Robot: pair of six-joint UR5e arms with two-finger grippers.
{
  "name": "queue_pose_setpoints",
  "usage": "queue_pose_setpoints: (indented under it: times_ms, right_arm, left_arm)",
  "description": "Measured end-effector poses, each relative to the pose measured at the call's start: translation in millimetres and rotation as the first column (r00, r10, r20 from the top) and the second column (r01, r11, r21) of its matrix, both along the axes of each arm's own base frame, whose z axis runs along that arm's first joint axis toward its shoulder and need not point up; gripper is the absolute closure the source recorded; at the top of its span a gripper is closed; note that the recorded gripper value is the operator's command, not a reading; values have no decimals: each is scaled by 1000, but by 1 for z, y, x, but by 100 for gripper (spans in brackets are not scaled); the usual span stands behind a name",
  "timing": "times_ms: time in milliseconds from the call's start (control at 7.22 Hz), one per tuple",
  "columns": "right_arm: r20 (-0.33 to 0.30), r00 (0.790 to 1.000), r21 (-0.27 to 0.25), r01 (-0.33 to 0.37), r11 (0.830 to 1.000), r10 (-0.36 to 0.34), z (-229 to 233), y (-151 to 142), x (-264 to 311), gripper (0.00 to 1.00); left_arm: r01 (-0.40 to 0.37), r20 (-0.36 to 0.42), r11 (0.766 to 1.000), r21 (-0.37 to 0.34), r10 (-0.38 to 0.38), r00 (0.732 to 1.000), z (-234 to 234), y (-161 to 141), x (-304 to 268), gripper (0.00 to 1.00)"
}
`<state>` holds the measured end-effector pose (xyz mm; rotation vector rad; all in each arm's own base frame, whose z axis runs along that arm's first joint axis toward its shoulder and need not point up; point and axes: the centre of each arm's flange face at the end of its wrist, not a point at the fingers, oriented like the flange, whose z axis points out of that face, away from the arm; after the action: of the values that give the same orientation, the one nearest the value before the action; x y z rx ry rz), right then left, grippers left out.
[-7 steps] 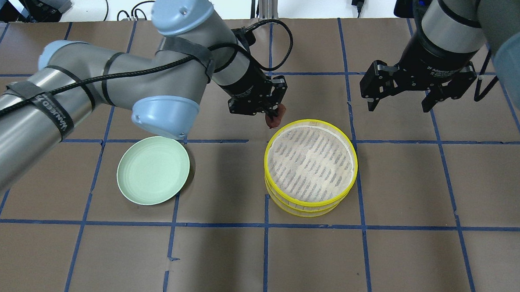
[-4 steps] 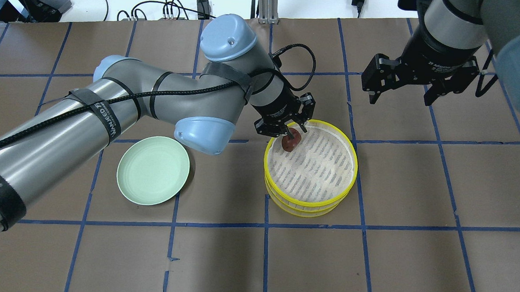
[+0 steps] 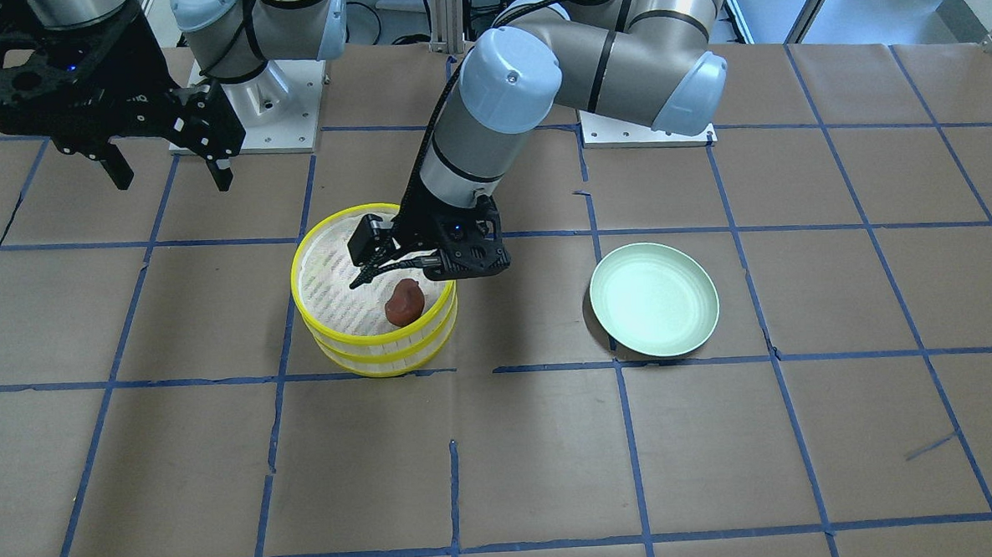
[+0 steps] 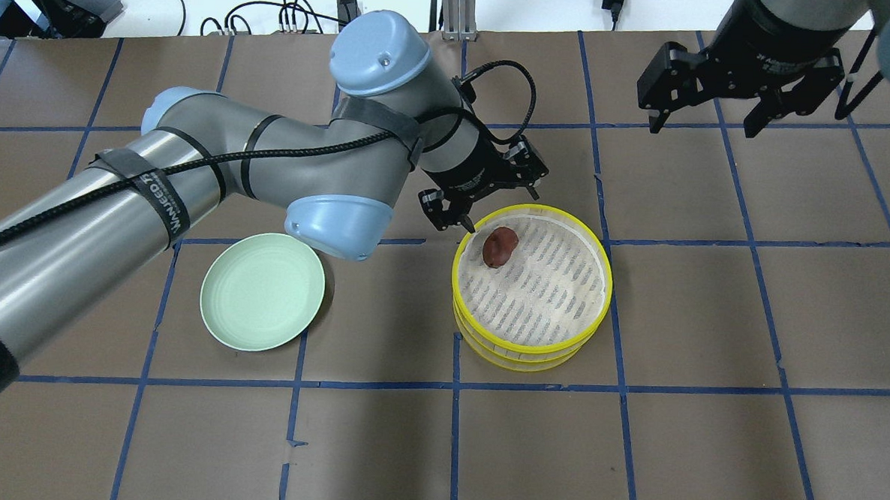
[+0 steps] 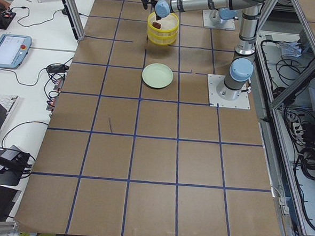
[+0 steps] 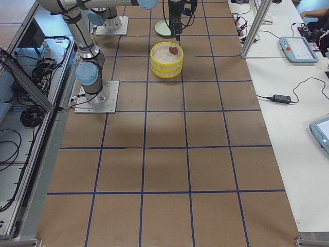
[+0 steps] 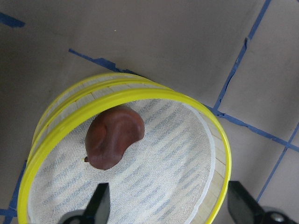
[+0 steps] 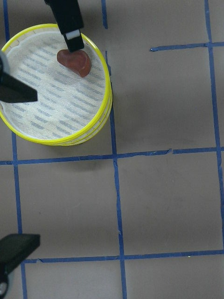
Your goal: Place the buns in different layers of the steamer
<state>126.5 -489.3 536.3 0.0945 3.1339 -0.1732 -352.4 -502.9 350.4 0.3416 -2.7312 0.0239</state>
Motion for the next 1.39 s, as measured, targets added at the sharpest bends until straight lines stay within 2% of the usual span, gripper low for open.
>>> queue_pose_setpoints:
  times_ms: [139,277,416,554,831,1108,1386]
  right_arm:
    - [-1,1000,25,2,1000,-2,1,-5,-1,0]
    - [-3,1000,45,2,999,-2,-1,-5,-1,0]
    - [-5,1000,54,2,999,-2,-2,-4,-1,0]
    - [-6,1000,56,3,998,-3,-2,-4,-1,0]
    - [-6,1000,57,2,998,-2,-3,-4,-1,0]
    - [-3,1000,55,0,999,0,-3,-4,0,0]
    - [-3,1000,56,0,998,0,-4,-4,0,0]
  left_arm:
    - [146,62,986,-76,-142,988,14,-15,43,0]
    - [256,125,961,-101,-243,962,28,-26,92,0]
    - [309,174,948,-83,-291,941,43,-30,143,0]
    - [310,190,949,-51,-296,936,60,-26,180,0]
    - [255,215,966,33,-256,942,104,-5,232,0]
    - [220,255,973,73,-231,939,148,30,252,0]
    - [212,293,974,83,-227,929,155,41,258,0]
